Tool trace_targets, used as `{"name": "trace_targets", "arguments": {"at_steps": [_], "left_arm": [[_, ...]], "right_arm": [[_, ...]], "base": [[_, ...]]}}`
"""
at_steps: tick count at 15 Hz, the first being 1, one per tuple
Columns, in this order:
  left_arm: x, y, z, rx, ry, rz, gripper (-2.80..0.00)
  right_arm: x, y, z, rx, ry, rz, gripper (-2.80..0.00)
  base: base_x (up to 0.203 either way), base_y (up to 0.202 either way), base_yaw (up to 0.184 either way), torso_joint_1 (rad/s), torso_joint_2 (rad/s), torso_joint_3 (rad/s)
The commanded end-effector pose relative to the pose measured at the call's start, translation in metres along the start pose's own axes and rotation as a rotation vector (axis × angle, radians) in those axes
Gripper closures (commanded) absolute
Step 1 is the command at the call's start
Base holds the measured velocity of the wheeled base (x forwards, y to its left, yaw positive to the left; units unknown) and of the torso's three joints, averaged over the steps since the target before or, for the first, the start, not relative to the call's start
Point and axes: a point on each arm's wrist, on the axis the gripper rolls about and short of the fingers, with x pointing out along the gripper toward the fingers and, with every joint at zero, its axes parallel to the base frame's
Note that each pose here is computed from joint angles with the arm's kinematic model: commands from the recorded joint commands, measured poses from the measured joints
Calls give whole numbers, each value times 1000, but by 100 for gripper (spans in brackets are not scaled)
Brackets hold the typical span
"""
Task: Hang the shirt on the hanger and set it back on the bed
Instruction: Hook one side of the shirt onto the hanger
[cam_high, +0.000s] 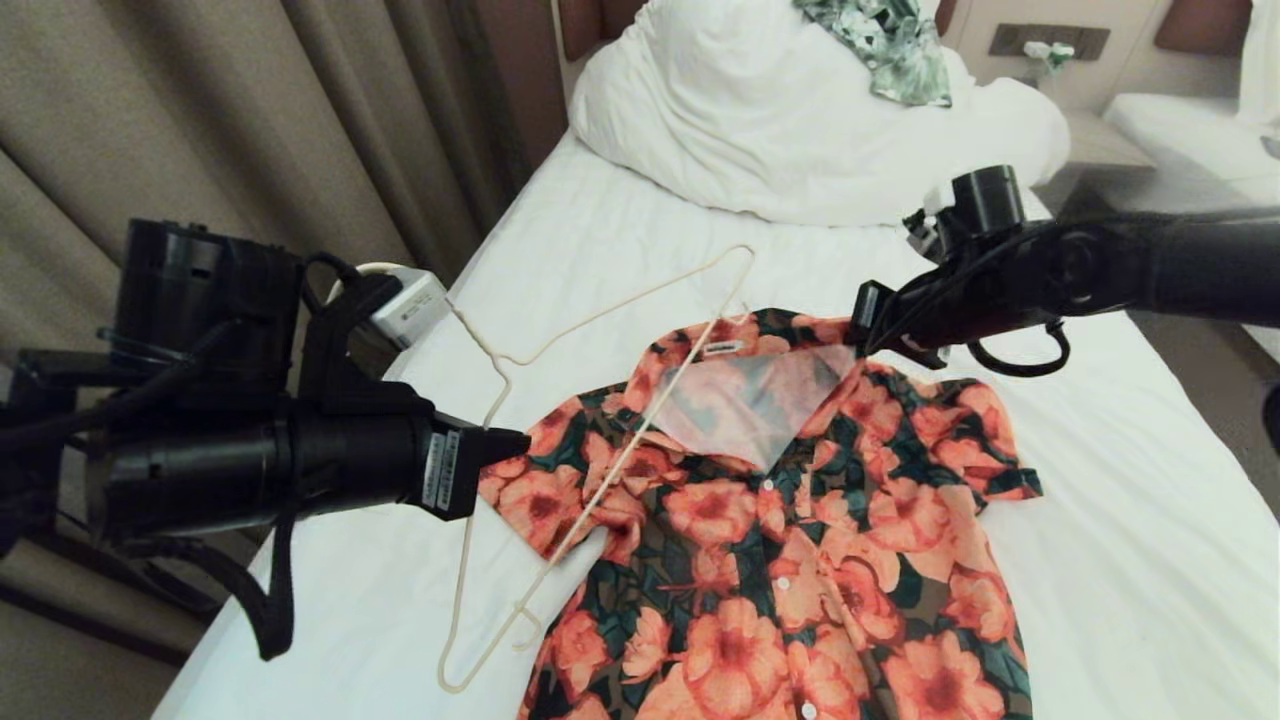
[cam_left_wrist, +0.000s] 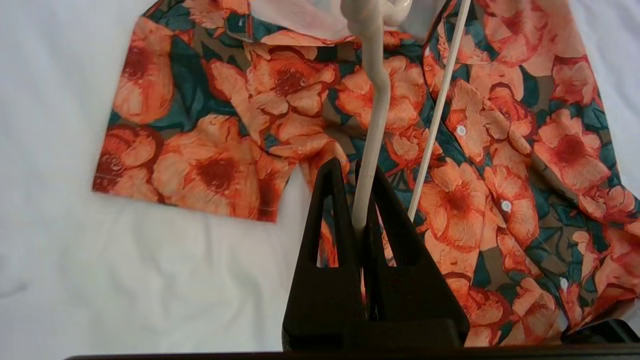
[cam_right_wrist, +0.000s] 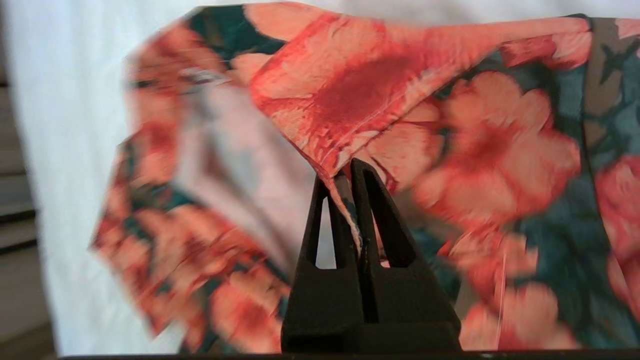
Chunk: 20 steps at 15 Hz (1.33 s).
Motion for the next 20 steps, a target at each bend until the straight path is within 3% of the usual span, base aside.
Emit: {"name": "trace_targets", "arguments": {"at_steps": [1, 7, 12, 20], "left_arm": [[4, -2, -4, 4, 19, -8, 0], [7, -20, -12, 46, 48, -23, 0], [18, -32, -21, 72, 95, -28, 0], [15, -46, -25, 106, 100, -55, 0]], "right_arm": [[-51, 21, 8, -14, -47, 50, 0], [-96, 39, 3, -39, -68, 103, 0], [-121, 61, -12, -74, -37, 163, 0], [-143, 99, -45, -150, 31, 281, 0]], "base": [[0, 0, 0, 0, 0, 0], [0, 0, 0, 0, 0, 0], [0, 0, 0, 0, 0, 0], [0, 0, 0, 0, 0, 0]]}}
